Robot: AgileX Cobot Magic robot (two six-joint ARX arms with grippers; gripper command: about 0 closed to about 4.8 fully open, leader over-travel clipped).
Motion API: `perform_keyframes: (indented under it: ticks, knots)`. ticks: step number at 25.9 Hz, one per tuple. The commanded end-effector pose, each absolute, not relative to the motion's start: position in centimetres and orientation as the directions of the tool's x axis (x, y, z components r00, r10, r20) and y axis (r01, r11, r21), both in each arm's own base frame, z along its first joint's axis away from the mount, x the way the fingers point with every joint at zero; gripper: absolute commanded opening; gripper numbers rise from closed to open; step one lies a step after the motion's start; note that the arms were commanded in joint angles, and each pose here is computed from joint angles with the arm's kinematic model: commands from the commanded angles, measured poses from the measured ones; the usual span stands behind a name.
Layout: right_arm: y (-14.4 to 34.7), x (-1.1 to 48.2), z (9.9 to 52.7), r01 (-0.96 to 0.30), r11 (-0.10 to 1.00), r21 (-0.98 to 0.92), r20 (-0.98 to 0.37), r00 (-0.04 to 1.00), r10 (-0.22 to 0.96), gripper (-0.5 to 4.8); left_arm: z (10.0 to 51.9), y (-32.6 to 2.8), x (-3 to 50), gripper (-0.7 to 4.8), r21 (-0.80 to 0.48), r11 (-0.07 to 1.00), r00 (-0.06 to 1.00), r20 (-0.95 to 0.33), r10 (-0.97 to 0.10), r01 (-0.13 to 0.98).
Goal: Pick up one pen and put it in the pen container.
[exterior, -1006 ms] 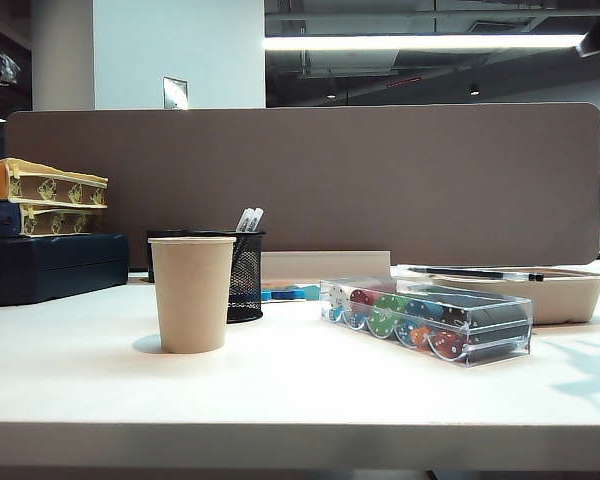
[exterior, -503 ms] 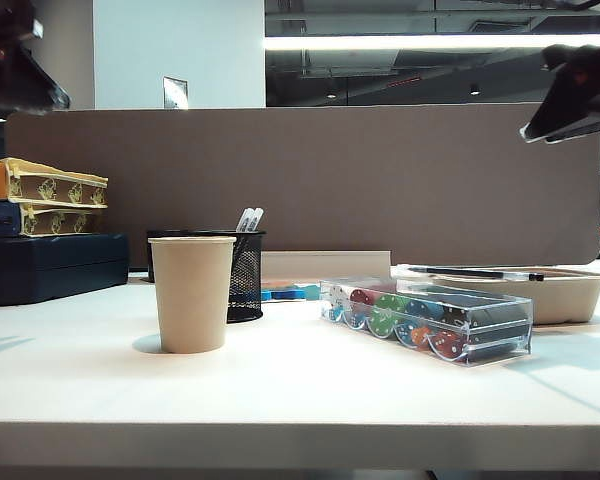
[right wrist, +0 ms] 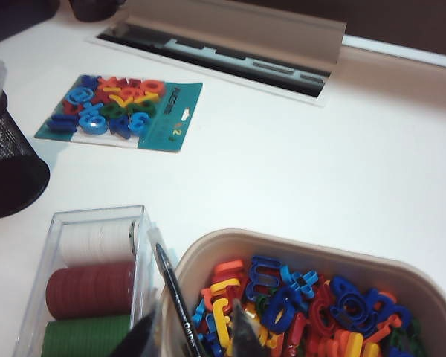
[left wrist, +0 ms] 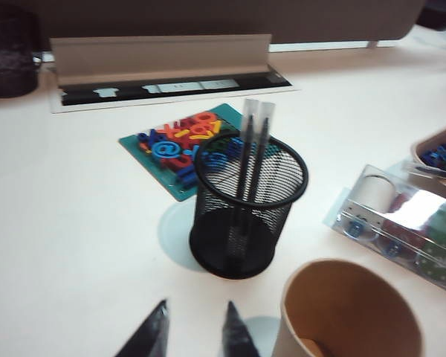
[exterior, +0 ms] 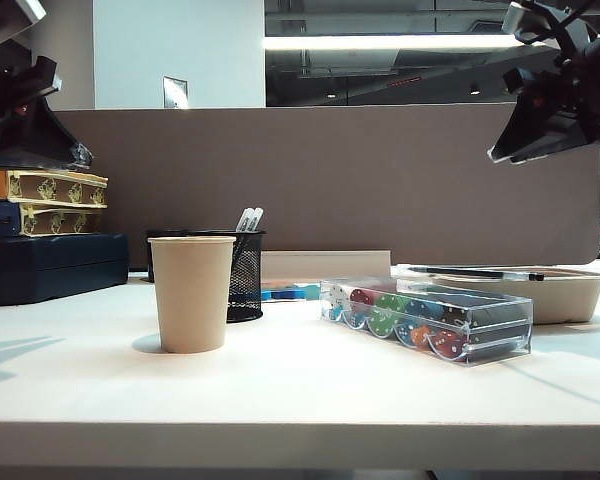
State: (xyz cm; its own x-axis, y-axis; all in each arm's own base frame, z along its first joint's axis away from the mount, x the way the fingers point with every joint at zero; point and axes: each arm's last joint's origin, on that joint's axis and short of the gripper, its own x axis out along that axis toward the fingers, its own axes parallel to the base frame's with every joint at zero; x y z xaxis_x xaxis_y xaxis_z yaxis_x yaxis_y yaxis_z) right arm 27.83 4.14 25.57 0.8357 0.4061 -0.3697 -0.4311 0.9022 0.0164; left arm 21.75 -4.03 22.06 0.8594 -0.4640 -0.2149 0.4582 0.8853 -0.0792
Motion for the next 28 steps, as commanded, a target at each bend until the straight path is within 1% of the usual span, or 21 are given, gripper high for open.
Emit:
perform_keyframes:
  ticks: [1,4,8,14,21,28]
  knots:
    - [4.2,28.1,25.4,-0.438,0.899,0.02,-0.376,0.83,0.413,1.22,22.4,-4.1,21.8,0.89,-0.08,0.88,0.86,-0.191,-0.474,0.467]
    - [4.4,28.2,24.9,-0.474,0.879,0.048,-0.397,0.799,0.452,1.22,22.4,-4.2,21.8,0.89,-0.095,0.857,0.836,-0.188,-0.516,0.507]
    - [4.6,28.2,24.7,-0.479,0.876,0.05,-0.402,0.794,0.457,1.22,22.9,-4.3,22.2,0.89,-0.093,0.857,0.837,-0.183,-0.515,0.507]
    - [4.7,28.5,23.8,-0.477,0.876,0.07,-0.442,0.773,0.455,1.22,23.9,-4.6,24.5,0.89,-0.097,0.854,0.833,-0.189,-0.519,0.511]
    - [4.8,29.4,23.6,-0.473,0.877,0.085,-0.472,0.756,0.454,1.22,22.5,-4.8,25.3,0.89,-0.133,0.844,0.804,-0.258,-0.536,0.519]
    - [4.9,29.6,22.6,-0.486,0.867,0.113,-0.505,0.723,0.471,1.22,22.3,-4.8,25.4,0.89,-0.138,0.843,0.8,-0.269,-0.536,0.519]
